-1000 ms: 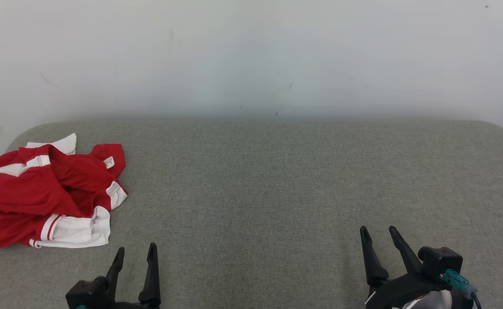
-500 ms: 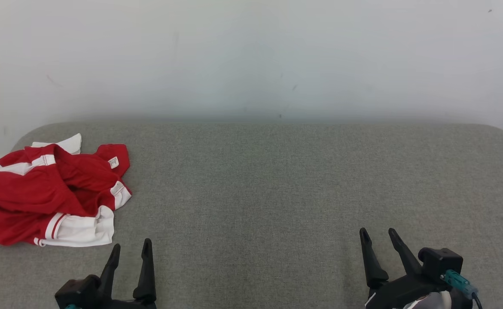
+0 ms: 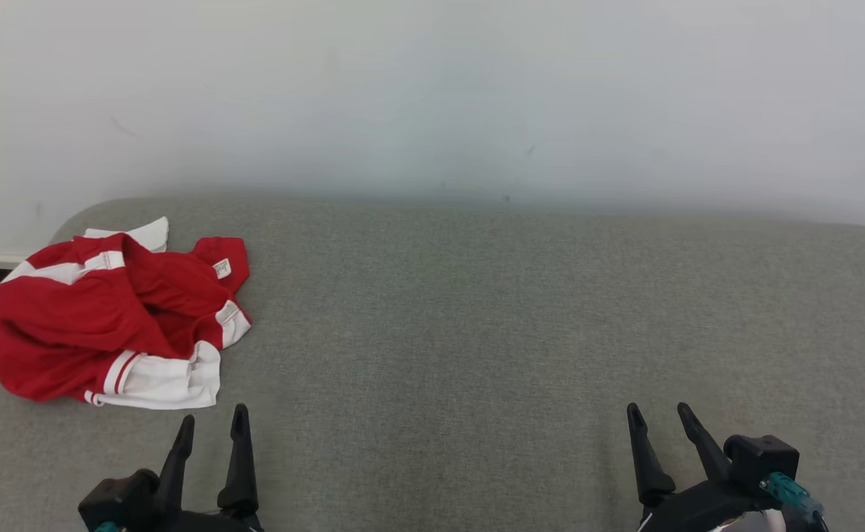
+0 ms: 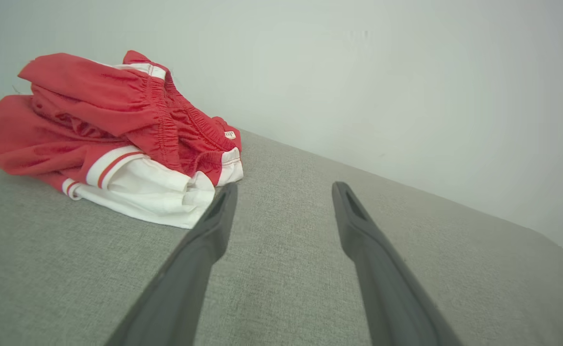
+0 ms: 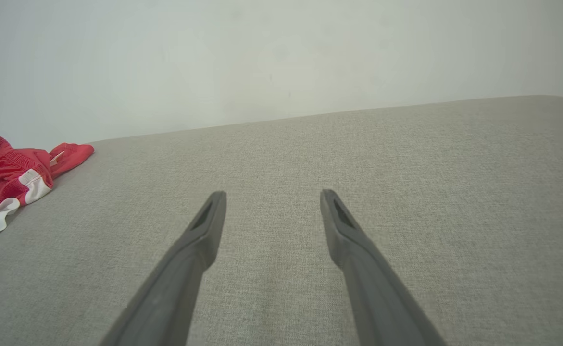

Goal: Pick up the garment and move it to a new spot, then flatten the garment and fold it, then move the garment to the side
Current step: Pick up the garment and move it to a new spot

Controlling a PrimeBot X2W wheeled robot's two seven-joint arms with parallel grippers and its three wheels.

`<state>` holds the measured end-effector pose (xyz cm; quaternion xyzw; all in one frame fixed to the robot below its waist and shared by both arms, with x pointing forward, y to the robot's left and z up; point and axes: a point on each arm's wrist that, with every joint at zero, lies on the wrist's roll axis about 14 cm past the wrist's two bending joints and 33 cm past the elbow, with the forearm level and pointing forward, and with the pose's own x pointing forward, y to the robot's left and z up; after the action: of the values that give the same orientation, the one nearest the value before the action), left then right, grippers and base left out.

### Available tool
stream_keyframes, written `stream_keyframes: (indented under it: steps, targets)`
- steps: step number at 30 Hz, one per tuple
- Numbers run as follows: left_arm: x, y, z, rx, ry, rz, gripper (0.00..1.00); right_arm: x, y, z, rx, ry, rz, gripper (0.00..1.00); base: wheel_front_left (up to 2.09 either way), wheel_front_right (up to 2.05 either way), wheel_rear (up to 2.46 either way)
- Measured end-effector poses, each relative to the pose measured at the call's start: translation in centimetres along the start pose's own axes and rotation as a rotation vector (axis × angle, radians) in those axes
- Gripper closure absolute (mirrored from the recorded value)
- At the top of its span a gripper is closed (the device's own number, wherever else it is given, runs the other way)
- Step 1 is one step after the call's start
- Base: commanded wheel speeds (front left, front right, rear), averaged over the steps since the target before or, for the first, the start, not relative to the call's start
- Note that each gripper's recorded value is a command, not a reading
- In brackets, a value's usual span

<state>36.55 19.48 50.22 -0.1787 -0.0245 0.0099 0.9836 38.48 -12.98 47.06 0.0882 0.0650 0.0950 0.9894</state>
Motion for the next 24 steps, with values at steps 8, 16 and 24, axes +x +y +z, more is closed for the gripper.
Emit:
stream_keyframes:
  steps: [8, 16, 24]
  targets:
    - [-1.9, 3.5, 1.3, 0.029, -0.028, 0.106, 0.00, 1.3, 2.7, -0.6, -0.010, 0.023, 0.082, 0.00, 0.00, 0.00, 0.00]
    - [-5.4, 8.2, 2.8, 0.067, -0.061, 0.253, 0.00, 2.9, 7.2, -1.3, -0.017, 0.049, 0.210, 0.00, 0.00, 0.00, 0.00]
    - [-9.9, 12.1, 4.2, 0.140, -0.081, 0.401, 0.00, 4.0, 12.4, -2.4, -0.024, 0.084, 0.355, 0.00, 0.00, 0.00, 0.00]
